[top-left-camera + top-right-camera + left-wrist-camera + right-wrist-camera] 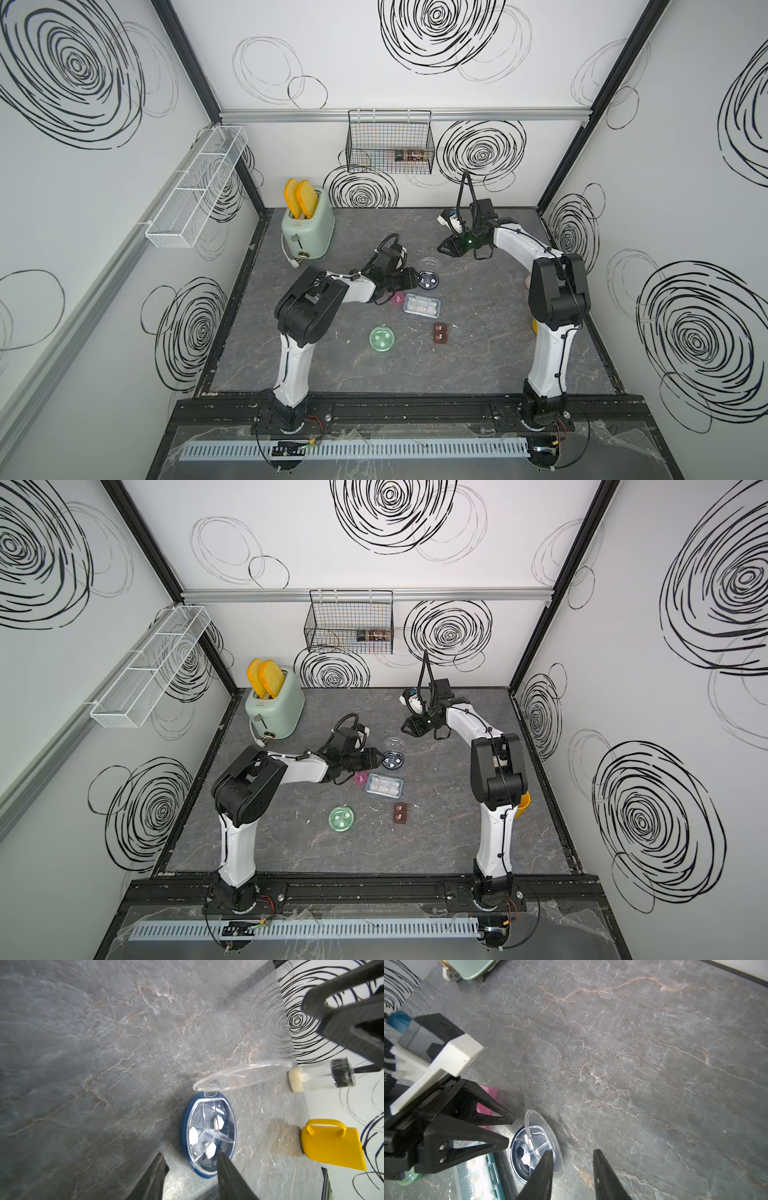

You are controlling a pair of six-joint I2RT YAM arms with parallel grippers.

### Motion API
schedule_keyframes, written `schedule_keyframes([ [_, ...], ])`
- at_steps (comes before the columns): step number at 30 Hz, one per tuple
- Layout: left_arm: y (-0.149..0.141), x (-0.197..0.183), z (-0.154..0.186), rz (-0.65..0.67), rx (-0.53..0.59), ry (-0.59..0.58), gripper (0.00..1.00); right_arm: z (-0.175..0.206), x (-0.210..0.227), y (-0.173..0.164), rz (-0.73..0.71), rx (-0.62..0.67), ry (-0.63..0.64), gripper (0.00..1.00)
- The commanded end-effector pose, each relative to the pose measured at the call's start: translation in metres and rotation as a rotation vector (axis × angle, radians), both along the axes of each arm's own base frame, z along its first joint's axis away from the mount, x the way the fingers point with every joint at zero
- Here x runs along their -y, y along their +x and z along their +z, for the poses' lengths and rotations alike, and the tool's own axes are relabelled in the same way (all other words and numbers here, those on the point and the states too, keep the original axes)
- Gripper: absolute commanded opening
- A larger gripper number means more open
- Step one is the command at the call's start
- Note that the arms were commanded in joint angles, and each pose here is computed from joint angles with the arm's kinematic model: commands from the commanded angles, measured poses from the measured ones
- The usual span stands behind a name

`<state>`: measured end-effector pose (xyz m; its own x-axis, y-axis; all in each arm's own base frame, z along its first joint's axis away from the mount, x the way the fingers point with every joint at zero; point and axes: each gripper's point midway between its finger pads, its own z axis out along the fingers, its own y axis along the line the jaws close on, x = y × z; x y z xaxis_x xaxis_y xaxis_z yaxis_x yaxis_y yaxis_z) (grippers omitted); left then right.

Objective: Close pillboxes
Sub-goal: Close the pillbox at the center of the board.

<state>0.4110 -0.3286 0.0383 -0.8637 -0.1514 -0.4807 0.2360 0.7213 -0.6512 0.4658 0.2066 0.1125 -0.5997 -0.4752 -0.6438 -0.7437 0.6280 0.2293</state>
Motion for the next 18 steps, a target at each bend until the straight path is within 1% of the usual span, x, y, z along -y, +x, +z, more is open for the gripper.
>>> schedule_keyframes([
  [1, 0.002, 0.004, -0.007, -0.007, 0.006, 0.013, 0.44, -0.007, -0.014, -0.009, 0.081, 0.002, -0.008, 0.36],
  [6, 0.001, 0.007, -0.013, -0.012, -0.002, 0.017, 0.39, -0.019, -0.024, -0.016, 0.109, -0.036, -0.004, 0.35],
  [10, 0.001, 0.010, -0.016, -0.013, -0.006, 0.018, 0.38, -0.023, -0.026, -0.017, 0.113, -0.038, -0.015, 0.33],
  [18, 0.000, 0.009, -0.025, -0.009, -0.018, 0.028, 0.35, -0.020, -0.027, -0.021, 0.109, -0.038, -0.011, 0.27],
])
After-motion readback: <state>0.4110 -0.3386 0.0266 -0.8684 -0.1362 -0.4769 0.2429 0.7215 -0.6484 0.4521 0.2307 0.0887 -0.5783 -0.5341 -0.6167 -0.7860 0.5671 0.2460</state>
